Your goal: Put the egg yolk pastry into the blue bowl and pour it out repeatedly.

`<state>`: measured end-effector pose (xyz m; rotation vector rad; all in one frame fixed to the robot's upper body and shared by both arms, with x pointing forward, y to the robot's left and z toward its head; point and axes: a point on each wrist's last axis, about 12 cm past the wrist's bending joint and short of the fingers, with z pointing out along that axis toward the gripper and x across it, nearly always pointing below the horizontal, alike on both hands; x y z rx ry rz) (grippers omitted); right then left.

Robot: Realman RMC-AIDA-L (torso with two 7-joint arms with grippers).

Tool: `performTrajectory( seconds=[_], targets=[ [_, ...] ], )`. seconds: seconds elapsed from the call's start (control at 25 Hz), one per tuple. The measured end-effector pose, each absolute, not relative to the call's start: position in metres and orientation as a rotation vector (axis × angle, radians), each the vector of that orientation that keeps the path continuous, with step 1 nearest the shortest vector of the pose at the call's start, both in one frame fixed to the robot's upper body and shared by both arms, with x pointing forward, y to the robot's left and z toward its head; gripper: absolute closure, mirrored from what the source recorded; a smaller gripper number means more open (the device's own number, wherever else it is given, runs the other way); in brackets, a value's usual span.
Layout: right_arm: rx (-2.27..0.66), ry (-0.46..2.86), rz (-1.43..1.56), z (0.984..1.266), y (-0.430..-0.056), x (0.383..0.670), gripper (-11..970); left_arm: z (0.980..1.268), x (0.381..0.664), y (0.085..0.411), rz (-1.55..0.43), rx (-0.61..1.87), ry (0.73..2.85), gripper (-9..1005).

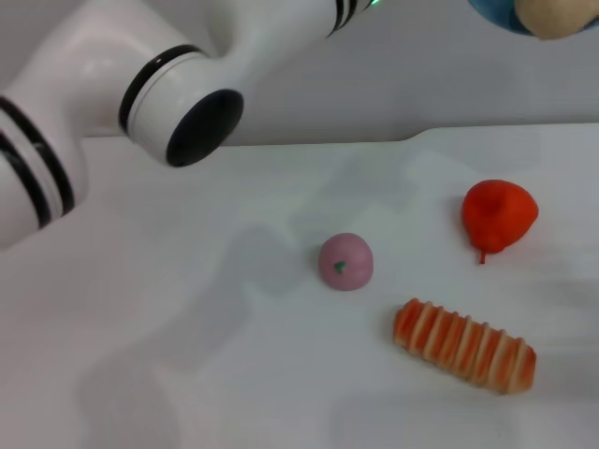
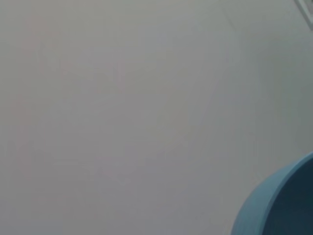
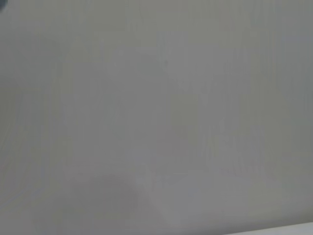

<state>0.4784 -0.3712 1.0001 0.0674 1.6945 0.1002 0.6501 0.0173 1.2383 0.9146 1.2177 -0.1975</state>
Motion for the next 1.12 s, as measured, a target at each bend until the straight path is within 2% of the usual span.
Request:
performTrajectory(
  seconds=[0.24,0.36,0.68,1.12],
  targets=[
    [0.069,1.695,0.102,1.0,-0.37,0.478,415,1.244,0.661,0.005,-0.185,0.935,1.227,997],
    [0.071,1.695,0.101,1.0,-0.371,0.478,416,1.247,0.661,0.003,-0.19,0.929,1.163,997],
    [0.079,1.689,0.097,1.001,-0.371,0.482,422,1.243,0.655,0.017,-0.228,0.845,1.039,996],
    [0.07,1.683,0.103,1.004,-0.369,0.487,429,1.229,0.648,0.028,-0.274,0.779,0.997,997]
  ],
)
